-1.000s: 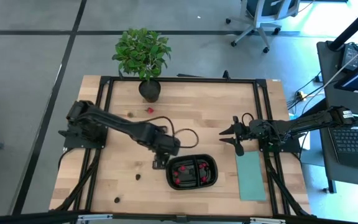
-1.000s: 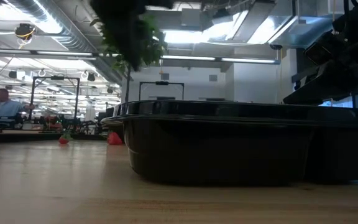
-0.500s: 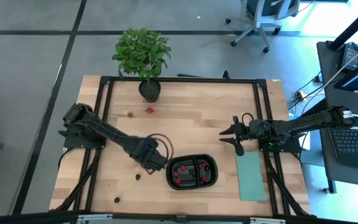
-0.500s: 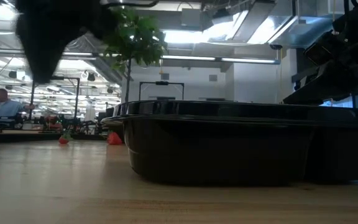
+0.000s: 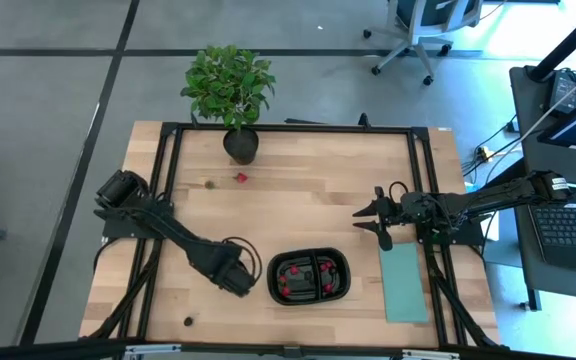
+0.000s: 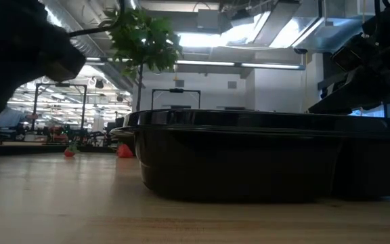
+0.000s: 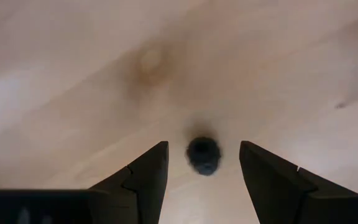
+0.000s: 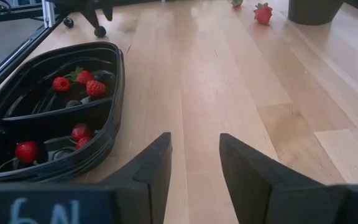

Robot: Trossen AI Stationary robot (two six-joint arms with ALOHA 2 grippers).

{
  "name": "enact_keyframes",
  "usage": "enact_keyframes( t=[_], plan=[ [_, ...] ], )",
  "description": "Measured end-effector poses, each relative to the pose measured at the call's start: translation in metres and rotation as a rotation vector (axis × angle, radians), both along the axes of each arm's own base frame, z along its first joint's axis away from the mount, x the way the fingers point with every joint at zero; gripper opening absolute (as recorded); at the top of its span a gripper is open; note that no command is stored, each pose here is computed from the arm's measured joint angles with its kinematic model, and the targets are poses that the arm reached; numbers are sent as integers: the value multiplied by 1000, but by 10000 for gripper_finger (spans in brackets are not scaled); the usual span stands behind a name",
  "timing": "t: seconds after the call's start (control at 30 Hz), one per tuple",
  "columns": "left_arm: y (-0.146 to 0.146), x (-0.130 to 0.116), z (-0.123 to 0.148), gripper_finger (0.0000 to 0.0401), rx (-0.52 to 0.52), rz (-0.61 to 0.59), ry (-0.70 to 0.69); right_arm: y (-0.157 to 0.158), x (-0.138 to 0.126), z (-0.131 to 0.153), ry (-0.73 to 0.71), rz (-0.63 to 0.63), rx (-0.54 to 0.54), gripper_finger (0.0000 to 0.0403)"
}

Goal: Pick and placing Produce into tupperware
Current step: Put the blackberry into the left side of the black container

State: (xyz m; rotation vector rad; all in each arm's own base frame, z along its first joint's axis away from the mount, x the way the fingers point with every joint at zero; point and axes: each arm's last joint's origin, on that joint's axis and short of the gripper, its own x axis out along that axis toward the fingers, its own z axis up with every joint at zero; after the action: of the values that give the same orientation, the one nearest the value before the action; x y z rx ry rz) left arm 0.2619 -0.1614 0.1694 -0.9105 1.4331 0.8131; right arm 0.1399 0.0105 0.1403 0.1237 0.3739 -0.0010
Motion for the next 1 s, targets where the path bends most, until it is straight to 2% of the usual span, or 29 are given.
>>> enact_keyframes(
  t=[0.5, 1.0],
  plan=[
    [-14, -7, -5, 190, -8, 103, -39, 0, 0, 0, 5, 1, -3, 138],
    [-16, -5, -13, 190, 10, 125, -27, 0, 0, -1, 14, 1, -3, 138]
  ],
)
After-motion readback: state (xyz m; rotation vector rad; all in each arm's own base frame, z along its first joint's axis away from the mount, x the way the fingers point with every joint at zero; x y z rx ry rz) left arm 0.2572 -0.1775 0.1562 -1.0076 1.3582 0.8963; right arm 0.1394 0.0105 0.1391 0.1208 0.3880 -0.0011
